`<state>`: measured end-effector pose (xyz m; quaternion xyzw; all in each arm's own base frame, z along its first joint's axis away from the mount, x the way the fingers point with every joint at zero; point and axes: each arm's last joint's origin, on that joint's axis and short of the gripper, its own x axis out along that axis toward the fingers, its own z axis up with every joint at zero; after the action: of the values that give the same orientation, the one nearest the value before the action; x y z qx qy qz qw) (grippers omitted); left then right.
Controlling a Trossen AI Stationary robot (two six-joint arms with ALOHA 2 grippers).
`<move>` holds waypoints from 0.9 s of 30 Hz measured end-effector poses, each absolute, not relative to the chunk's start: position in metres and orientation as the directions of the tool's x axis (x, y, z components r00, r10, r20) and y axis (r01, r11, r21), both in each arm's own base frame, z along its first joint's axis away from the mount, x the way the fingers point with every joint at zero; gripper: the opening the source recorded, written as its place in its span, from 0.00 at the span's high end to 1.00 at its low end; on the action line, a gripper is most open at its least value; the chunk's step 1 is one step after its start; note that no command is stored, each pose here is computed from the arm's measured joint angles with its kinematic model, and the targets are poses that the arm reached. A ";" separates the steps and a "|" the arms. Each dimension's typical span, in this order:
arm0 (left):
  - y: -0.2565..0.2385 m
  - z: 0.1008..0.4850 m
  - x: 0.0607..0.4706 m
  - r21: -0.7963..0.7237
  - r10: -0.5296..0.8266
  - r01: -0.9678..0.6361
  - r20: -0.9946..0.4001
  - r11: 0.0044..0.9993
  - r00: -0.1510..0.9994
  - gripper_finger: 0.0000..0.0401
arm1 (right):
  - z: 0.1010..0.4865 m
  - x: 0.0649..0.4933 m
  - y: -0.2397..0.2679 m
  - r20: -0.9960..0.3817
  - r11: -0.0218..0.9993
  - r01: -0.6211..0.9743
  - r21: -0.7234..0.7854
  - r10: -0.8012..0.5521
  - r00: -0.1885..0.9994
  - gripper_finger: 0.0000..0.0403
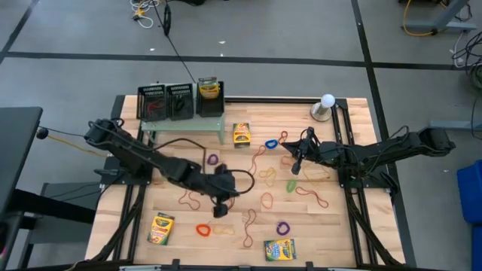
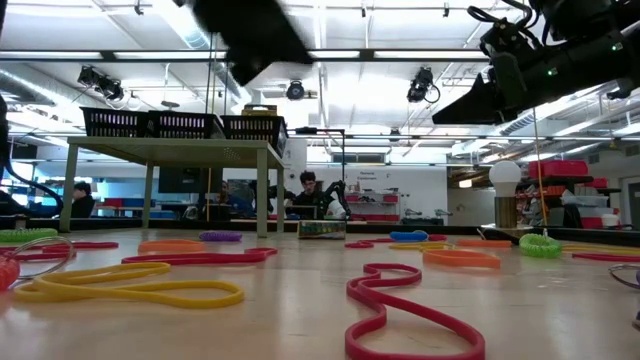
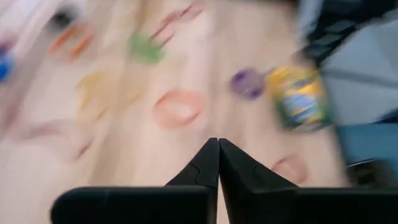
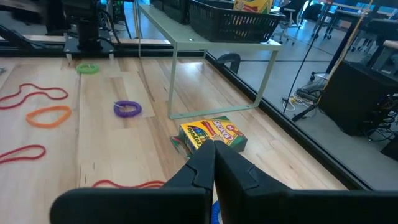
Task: Pick & Place Office Desk Supplies
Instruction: Put the orange rubber band into the left black bin on the shelf
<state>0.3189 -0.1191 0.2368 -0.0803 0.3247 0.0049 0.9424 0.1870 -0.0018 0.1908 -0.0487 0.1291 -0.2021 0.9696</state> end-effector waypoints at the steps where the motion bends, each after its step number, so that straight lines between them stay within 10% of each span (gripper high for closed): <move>1: -0.120 0.236 0.315 -0.140 -0.025 -0.090 -0.659 0.986 0.752 0.93 | 0.191 0.187 -0.002 -0.229 0.913 0.379 -0.149 -0.404 0.885 0.97; 12: -0.134 0.192 0.292 -0.035 0.092 -0.272 -0.893 0.962 0.440 0.69 | 0.191 0.187 -0.002 -0.230 0.913 0.377 -0.156 -0.404 0.885 0.97; 27: -0.109 0.148 0.310 -0.002 0.139 -0.453 -0.950 0.891 0.278 0.72 | 0.191 0.187 -0.002 -0.229 0.913 0.377 -0.155 -0.404 0.886 0.97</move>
<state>0.3104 -0.1094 0.1480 -0.1376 0.5704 0.1882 0.7876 0.1870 -0.0018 0.1910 -0.0532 0.1290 -0.2015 0.9695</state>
